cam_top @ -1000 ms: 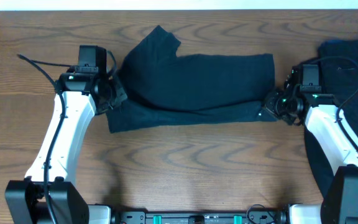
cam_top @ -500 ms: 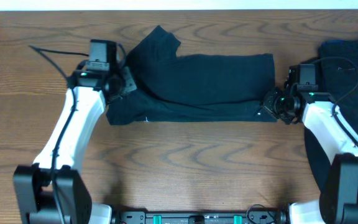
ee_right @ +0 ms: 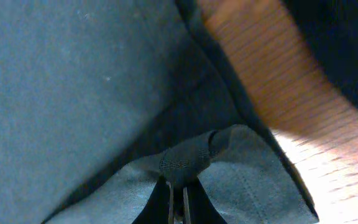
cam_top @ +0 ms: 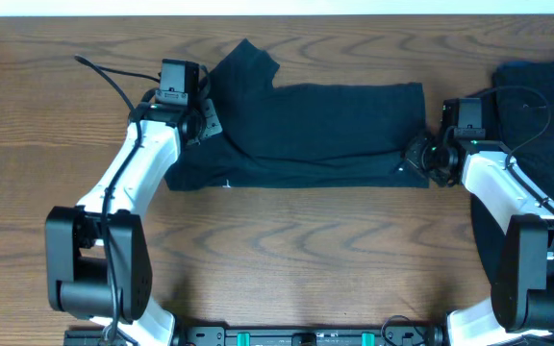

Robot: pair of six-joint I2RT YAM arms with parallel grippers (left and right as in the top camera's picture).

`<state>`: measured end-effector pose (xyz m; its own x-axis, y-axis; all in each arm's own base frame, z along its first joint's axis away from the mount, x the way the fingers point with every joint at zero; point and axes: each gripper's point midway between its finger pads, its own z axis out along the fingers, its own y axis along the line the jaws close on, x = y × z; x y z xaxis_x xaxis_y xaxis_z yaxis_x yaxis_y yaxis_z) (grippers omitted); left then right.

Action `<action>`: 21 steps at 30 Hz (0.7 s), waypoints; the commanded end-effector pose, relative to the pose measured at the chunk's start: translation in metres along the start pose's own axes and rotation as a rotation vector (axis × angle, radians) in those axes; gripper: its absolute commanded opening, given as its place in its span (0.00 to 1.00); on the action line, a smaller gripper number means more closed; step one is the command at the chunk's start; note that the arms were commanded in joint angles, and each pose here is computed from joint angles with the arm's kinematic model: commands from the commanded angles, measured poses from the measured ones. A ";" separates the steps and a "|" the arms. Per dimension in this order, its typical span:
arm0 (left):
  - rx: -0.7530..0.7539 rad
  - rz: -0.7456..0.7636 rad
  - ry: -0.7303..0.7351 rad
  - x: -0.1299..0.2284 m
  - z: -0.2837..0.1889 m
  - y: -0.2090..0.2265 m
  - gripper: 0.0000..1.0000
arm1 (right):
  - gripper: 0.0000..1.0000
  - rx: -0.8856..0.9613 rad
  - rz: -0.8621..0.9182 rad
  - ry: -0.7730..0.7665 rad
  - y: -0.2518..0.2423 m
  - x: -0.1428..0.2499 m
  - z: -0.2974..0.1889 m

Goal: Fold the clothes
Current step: 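Fold the bottom hem up toward the collar with both grippers, then release the right gripper and lift it off the folded shirt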

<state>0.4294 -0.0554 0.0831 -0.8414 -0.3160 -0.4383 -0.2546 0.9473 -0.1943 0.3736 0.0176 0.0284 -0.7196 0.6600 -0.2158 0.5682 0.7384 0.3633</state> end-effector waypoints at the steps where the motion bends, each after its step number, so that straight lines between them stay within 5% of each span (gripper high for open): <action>1: -0.051 0.007 -0.028 -0.009 0.006 0.007 0.06 | 0.01 0.049 0.029 -0.056 -0.007 -0.013 -0.001; 18: -0.125 -0.006 -0.025 -0.006 0.042 0.021 0.06 | 0.01 0.056 0.028 -0.083 -0.008 -0.019 0.000; 21: -0.117 -0.007 -0.041 -0.010 0.042 0.019 0.06 | 0.08 0.041 0.025 -0.100 -0.004 -0.023 -0.001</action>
<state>0.4447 -0.0397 0.0392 -0.8387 -0.3119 -0.4464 -0.3016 0.9486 -0.0961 0.3807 0.0056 0.0303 -0.6816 0.6792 -0.2723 0.5931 0.7308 0.3379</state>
